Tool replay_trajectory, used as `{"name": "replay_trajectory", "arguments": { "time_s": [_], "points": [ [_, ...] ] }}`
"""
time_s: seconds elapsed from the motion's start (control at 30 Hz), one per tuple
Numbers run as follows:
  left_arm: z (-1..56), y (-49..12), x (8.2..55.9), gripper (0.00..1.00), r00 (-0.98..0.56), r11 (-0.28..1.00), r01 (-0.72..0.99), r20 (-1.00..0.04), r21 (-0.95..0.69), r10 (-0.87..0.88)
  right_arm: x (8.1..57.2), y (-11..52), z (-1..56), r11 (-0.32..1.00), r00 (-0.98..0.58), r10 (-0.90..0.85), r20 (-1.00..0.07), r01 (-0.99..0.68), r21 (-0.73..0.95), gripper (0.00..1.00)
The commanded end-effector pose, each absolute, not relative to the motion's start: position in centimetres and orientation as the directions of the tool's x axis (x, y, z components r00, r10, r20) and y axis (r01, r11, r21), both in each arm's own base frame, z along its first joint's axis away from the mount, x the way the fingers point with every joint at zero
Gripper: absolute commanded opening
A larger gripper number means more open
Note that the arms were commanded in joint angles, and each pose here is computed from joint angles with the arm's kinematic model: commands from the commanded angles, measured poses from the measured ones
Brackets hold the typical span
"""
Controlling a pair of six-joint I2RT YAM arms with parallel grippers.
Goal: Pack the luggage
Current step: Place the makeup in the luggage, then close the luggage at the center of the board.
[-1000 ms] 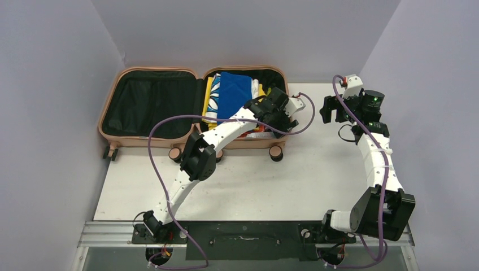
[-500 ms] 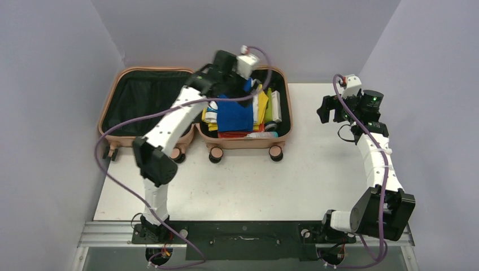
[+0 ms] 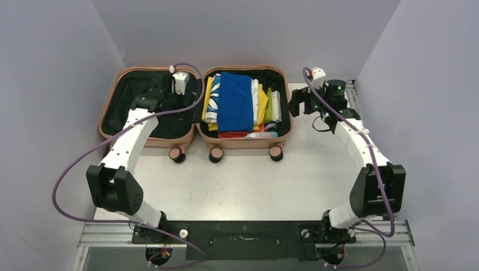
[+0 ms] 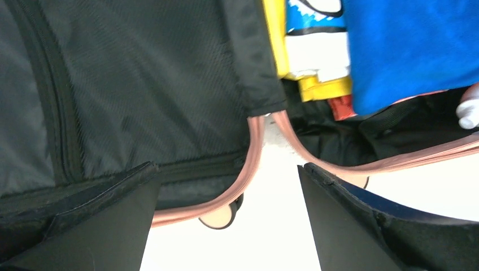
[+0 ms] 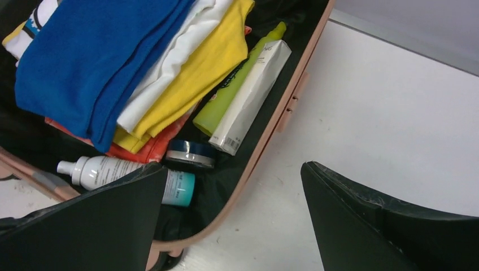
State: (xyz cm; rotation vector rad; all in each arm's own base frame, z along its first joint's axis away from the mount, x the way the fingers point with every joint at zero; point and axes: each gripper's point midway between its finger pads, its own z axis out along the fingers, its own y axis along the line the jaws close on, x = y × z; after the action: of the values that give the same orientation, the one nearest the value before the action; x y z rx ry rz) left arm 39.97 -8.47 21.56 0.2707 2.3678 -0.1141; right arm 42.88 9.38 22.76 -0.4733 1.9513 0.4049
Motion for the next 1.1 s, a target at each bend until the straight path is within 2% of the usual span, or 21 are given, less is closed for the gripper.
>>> {"name": "replay_trajectory", "arguments": {
  "time_s": [0.0, 0.13, 0.27, 0.5, 0.57, 0.73, 1.07],
  "points": [
    [26.1, -5.4, 39.5, 0.96, -0.588, 0.984, 0.174, -0.798, 0.033, 0.131, 46.8, 10.4, 23.1, 0.909, -0.373, -0.090, -0.923, -0.410, 0.077, 0.94],
    [25.7, -3.1, 37.9, 0.96, -0.593, 0.989, 0.141, -0.797, 0.039, 0.116, 48.8, 10.0, 20.0, 0.954, -0.457, -0.057, -0.888, -0.288, 0.087, 1.00],
    [24.8, -0.4, 36.5, 0.96, -0.602, 0.994, 0.085, -0.791, 0.075, 0.111, 49.4, 10.0, 16.7, 0.967, -0.521, -0.078, -0.850, -0.246, 0.061, 0.91],
    [23.6, 4.5, 34.8, 0.96, -0.608, 0.997, -0.033, -0.794, 0.066, 0.033, 48.8, 9.6, 13.1, 0.971, -0.588, -0.108, -0.802, -0.235, 0.041, 0.56],
    [23.1, 5.2, 34.5, 0.96, -0.610, 0.996, -0.053, -0.792, 0.067, 0.021, 48.6, 9.3, 12.9, 0.972, -0.595, -0.115, -0.796, -0.232, 0.033, 0.37],
    [22.5, 6.2, 34.2, 0.96, -0.609, 0.994, -0.078, -0.793, 0.072, 0.009, 47.8, 8.7, 12.6, 0.973, -0.617, -0.132, -0.776, -0.229, 0.017, 0.06],
    [23.0, 7.3, 34.1, 0.96, -0.596, 0.991, -0.111, -0.803, 0.072, -0.008, 45.5, 3.8, 13.3, 0.991, -0.637, -0.086, -0.766, -0.136, 0.002, 0.05]
  ]
}}
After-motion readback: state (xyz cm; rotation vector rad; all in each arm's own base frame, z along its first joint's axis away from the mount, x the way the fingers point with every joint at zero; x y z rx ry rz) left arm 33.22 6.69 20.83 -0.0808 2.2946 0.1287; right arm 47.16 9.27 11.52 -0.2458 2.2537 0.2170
